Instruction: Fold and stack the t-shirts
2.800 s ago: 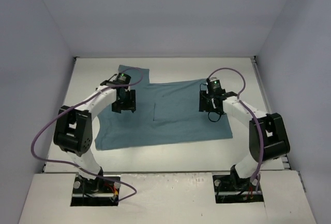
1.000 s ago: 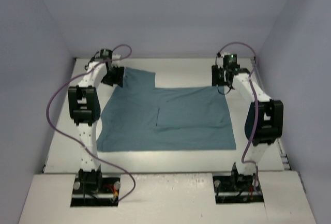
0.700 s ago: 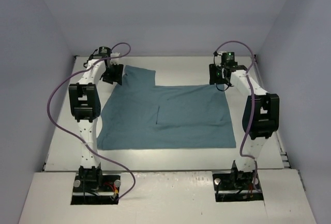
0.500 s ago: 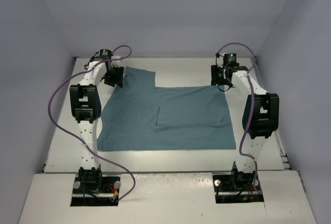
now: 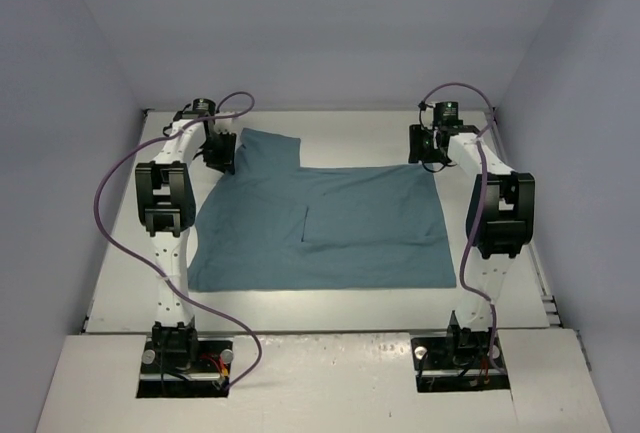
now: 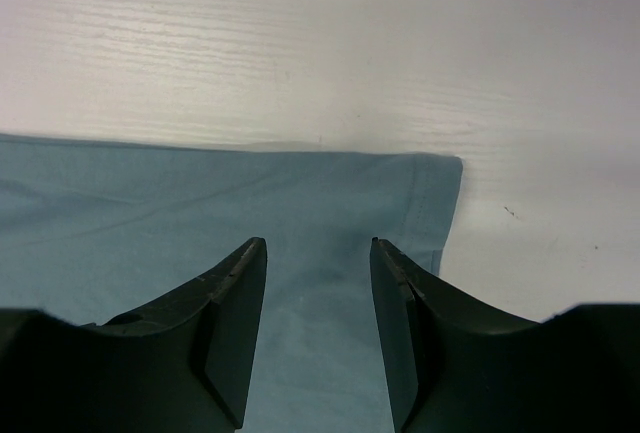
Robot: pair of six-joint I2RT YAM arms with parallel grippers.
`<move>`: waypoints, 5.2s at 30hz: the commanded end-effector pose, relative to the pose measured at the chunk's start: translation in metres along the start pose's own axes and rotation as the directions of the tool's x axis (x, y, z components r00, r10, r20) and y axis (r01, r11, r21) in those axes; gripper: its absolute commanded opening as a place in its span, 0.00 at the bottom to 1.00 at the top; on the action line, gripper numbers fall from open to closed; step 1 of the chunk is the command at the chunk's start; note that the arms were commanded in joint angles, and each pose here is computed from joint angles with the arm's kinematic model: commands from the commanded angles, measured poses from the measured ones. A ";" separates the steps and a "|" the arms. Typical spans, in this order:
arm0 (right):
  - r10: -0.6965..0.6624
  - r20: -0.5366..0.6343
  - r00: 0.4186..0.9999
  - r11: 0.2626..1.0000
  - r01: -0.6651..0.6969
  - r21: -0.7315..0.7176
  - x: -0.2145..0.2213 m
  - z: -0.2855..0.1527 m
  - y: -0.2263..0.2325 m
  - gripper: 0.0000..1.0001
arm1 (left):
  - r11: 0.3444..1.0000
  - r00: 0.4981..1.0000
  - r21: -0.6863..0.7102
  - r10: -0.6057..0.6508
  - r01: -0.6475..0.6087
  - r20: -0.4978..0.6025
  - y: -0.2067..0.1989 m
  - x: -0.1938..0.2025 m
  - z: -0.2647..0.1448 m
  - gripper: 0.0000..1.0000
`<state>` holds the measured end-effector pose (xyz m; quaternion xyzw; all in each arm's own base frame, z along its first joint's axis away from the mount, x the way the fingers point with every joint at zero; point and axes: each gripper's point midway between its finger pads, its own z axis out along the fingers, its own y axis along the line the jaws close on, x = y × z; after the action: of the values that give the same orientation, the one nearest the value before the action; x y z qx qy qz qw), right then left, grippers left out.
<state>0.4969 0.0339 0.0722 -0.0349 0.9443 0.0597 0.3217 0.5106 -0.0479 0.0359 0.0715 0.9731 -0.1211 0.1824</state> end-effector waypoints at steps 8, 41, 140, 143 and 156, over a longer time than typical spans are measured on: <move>-0.004 0.063 0.998 0.998 0.000 0.063 -0.033 0.016 -0.023 0.44 | 0.997 0.998 0.067 -0.032 0.029 0.050 0.003 -0.014 -0.016 0.00; 0.062 0.020 0.998 0.997 -0.063 0.042 -0.019 0.048 -0.052 0.24 | 0.996 0.997 0.070 -0.060 0.056 0.049 0.003 -0.015 -0.014 0.00; 0.011 0.240 0.971 0.996 0.010 -0.086 -0.074 -0.068 -0.052 0.00 | 0.980 0.957 0.200 -0.041 -0.018 0.286 -0.025 -0.037 -0.127 0.00; 0.014 0.243 0.970 0.997 0.005 -0.078 -0.069 -0.078 -0.051 0.00 | 0.980 0.956 0.196 -0.043 -0.015 0.291 -0.026 -0.033 -0.131 0.00; 0.081 0.202 0.976 0.996 -0.071 -0.057 -0.026 -0.097 -0.046 0.00 | 0.979 0.959 0.202 -0.087 0.032 0.269 -0.035 0.001 -0.140 0.00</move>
<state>0.4715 -0.0177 0.1340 -0.0143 0.9178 0.1154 0.3797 0.4578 -0.0485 0.1313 0.0387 0.9380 -0.2341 0.2528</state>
